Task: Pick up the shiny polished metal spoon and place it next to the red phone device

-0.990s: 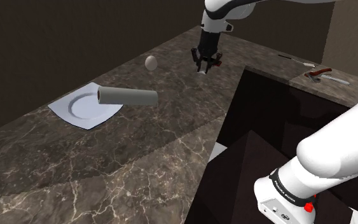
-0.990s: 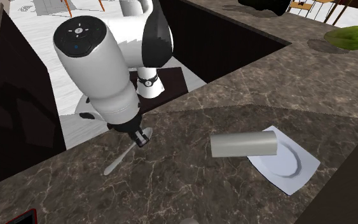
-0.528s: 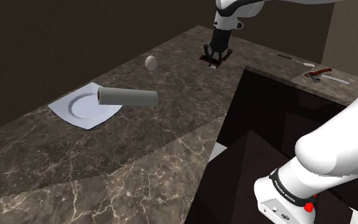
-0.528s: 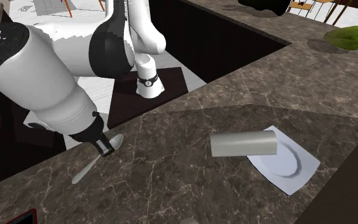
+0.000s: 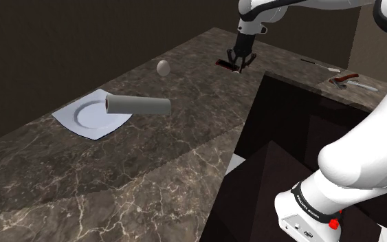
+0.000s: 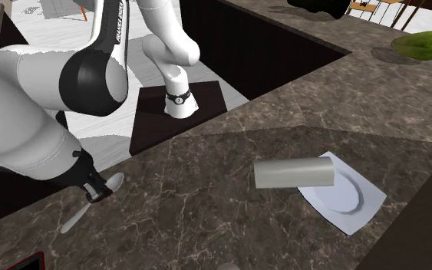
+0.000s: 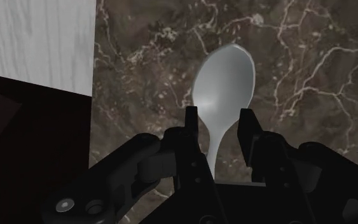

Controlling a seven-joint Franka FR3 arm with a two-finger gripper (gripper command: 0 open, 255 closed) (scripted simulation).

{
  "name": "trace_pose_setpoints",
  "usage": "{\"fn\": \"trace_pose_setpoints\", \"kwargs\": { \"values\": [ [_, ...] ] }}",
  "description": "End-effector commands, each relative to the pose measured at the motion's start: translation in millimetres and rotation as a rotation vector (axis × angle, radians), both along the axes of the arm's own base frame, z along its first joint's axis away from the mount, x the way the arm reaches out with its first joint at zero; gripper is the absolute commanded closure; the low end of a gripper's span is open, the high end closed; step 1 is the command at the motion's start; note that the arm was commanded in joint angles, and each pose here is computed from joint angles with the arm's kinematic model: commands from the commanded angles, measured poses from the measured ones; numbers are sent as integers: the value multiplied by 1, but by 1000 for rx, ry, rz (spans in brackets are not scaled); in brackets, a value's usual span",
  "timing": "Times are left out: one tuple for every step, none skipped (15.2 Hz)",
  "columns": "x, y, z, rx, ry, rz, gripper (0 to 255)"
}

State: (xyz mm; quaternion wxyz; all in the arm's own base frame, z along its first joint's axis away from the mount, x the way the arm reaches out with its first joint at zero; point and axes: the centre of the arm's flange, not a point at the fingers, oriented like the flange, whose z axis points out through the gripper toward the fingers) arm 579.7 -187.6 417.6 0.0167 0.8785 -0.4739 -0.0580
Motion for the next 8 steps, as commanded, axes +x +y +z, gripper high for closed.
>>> {"fn": "trace_pose_setpoints", "kwargs": {
  "values": [
    [0, -1, -11, 0, 0, 1, 255],
    [0, -1, -16, 0, 0, 1, 255],
    [0, -1, -22, 0, 0, 1, 255],
    [0, -1, -27, 0, 0, 1, 255],
    [0, -1, -32, 0, 0, 1, 255],
    [0, -1, -37, 0, 0, 1, 255],
    [0, -1, -43, 0, 0, 1, 255],
    [0, -1, -48, 0, 0, 1, 255]
  ]
}}
